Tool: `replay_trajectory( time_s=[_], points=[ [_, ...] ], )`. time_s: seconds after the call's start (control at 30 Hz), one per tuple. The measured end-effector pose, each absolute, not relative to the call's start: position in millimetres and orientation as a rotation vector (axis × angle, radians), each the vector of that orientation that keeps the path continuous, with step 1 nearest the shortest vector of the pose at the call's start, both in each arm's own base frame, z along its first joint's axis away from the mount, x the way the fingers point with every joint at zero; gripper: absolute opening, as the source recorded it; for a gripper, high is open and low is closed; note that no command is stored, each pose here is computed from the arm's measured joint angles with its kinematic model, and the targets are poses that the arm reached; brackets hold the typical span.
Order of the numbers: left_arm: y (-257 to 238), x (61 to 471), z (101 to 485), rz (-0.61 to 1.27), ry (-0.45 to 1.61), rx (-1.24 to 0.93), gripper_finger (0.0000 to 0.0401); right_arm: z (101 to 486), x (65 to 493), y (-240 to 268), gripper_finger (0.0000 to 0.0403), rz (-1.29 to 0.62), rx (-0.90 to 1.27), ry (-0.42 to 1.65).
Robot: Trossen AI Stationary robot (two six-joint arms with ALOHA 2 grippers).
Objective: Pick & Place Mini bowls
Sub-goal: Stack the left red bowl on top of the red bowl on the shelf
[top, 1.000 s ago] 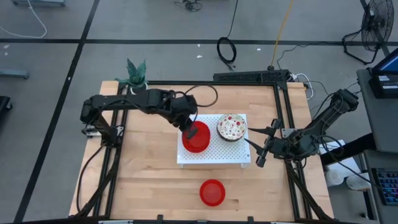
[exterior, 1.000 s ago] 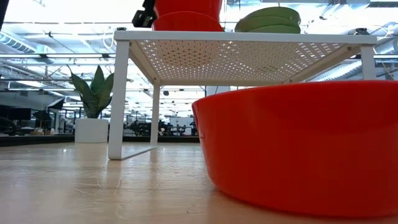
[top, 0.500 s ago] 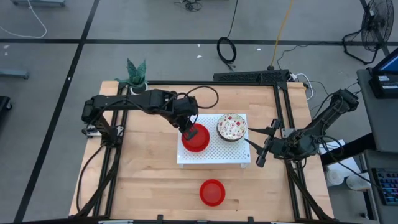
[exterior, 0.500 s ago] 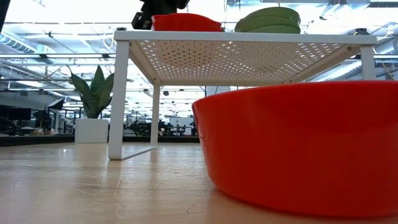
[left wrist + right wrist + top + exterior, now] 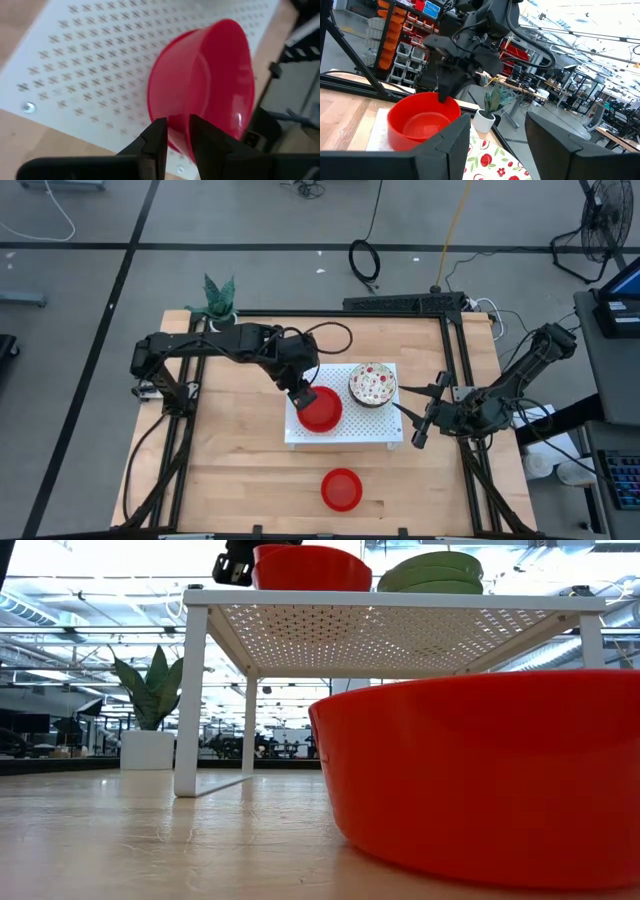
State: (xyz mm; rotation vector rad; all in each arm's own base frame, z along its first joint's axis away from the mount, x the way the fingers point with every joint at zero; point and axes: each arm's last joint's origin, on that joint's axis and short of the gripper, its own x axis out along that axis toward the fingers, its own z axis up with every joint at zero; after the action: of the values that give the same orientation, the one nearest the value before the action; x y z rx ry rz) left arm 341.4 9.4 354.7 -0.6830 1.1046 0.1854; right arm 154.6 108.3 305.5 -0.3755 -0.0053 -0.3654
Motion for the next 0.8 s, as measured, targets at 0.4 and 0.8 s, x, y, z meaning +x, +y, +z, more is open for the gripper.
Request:
replay_trajectory(
  time_s=[0.4, 0.8],
  points=[
    [25, 335, 361, 0.087, 1.1, -0.717, 0.0077, 305, 155, 108, 0.0176, -0.365, -0.375, -0.005],
    [33, 293, 414, 0.187, 0.815, -0.509, 0.0077, 305, 155, 108, 0.0176, -0.364, -0.384, 0.001]
  ],
)
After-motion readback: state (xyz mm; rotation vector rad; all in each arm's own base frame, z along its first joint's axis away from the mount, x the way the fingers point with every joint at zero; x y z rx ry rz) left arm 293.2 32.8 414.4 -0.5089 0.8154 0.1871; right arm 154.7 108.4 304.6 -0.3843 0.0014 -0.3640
